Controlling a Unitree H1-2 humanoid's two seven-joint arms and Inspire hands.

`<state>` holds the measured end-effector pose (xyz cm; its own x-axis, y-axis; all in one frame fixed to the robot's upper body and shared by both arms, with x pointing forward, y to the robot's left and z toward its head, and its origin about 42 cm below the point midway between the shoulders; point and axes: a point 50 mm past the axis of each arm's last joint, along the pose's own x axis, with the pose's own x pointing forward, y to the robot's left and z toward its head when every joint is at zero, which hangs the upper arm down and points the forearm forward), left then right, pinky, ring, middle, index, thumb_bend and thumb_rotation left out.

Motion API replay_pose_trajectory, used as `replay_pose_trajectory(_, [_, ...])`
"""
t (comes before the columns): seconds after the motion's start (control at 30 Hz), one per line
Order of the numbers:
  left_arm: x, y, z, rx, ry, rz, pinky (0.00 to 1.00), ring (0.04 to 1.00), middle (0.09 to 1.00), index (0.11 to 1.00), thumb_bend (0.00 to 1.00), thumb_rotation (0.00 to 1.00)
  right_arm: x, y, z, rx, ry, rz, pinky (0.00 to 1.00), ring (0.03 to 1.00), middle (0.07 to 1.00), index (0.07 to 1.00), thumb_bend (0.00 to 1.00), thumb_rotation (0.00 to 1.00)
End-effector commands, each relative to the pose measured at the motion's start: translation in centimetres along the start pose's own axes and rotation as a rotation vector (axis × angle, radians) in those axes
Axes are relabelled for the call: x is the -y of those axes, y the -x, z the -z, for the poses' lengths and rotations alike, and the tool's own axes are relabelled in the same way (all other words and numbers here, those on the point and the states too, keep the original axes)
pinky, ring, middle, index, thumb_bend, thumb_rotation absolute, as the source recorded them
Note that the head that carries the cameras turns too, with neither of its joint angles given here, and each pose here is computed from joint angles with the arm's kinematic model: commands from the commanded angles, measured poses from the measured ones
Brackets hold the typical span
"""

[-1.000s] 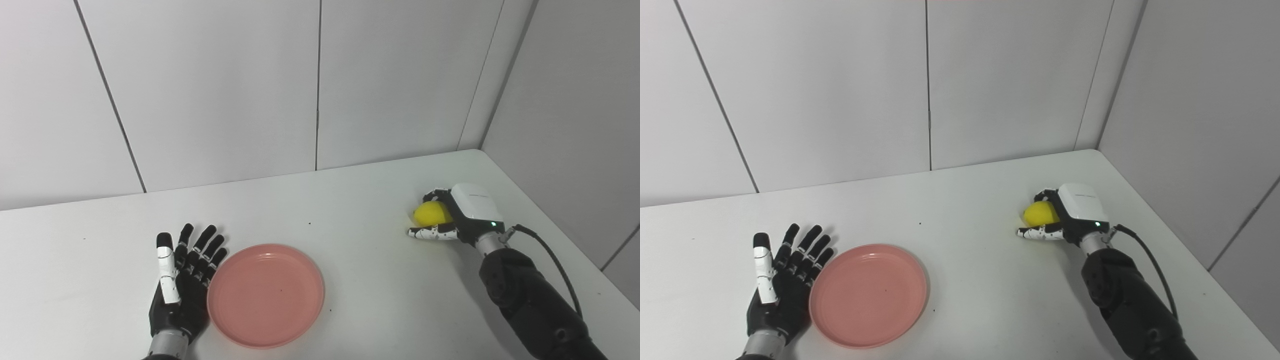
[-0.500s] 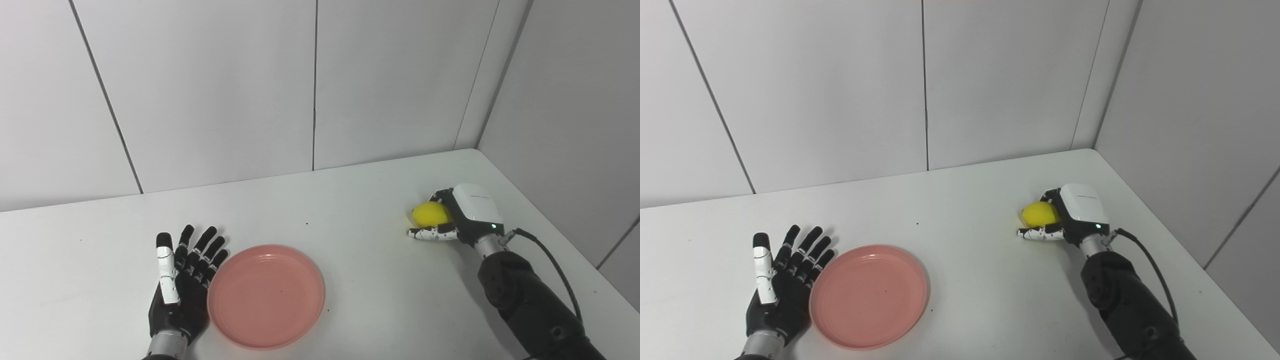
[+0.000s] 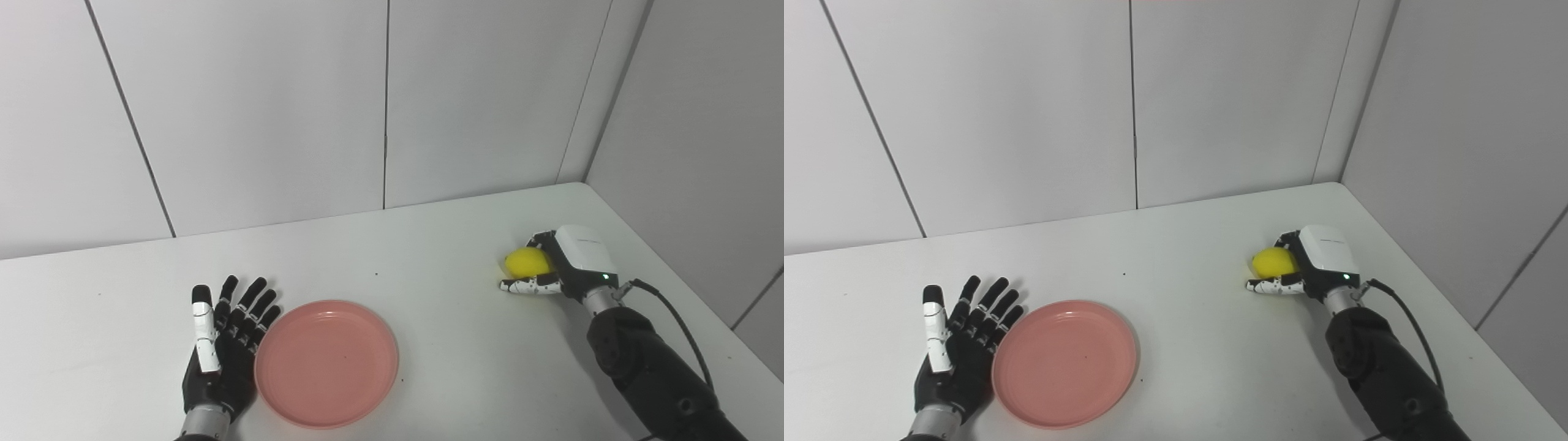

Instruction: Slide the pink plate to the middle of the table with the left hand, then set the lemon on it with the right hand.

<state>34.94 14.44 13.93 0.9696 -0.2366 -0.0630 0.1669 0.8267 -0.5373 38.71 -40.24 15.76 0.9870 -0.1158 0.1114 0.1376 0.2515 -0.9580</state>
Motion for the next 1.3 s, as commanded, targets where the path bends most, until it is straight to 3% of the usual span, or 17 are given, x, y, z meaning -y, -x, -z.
replay_pose_trajectory(0.0, [-0.4, 0.6, 1.9, -0.095, 0.021, -0.041, 0.89, 0.867, 0.859, 0.989, 0.76, 0.87, 1.5, -0.5, -0.5, 0.058, 0.011, 0.009, 0.19, 0.243, 0.307, 0.334, 0.62, 0.46])
replay_pose_trajectory(0.4, [0.9, 0.5, 2.4, -0.101, 0.013, -0.027, 0.89, 0.864, 0.85, 0.987, 0.8, 0.85, 5.5, -1.5, -2.9, 0.24, -0.012, 0.109, 0.15, 0.195, 0.258, 0.315, 0.61, 0.44])
replay_pose_trajectory(0.57, [1.6, 0.5, 2.9, -0.098, 0.009, -0.032, 0.88, 0.859, 0.848, 0.986, 0.79, 0.85, 6.8, -1.8, -4.0, 0.271, -0.018, 0.117, 0.16, 0.205, 0.277, 0.351, 0.6, 0.43])
replay_pose_trajectory(0.73, [2.3, 0.5, 3.5, -0.099, 0.022, -0.037, 0.89, 0.857, 0.851, 0.984, 0.76, 0.86, 7.4, -2.0, -4.7, 0.324, -0.018, 0.137, 0.15, 0.196, 0.269, 0.343, 0.6, 0.39])
replay_pose_trajectory(1.07, [3.7, 0.3, 4.5, -0.1, 0.005, -0.044, 0.84, 0.834, 0.833, 0.973, 0.77, 0.87, 8.6, -1.8, -6.2, 0.418, -0.05, 0.148, 0.13, 0.176, 0.244, 0.318, 0.6, 0.42])
replay_pose_trajectory(1.27, [4.2, 0.3, 4.7, -0.102, 0.008, -0.043, 0.84, 0.839, 0.841, 0.976, 0.76, 0.87, 9.1, -1.8, -6.8, 0.463, -0.049, 0.159, 0.14, 0.184, 0.257, 0.357, 0.6, 0.42])
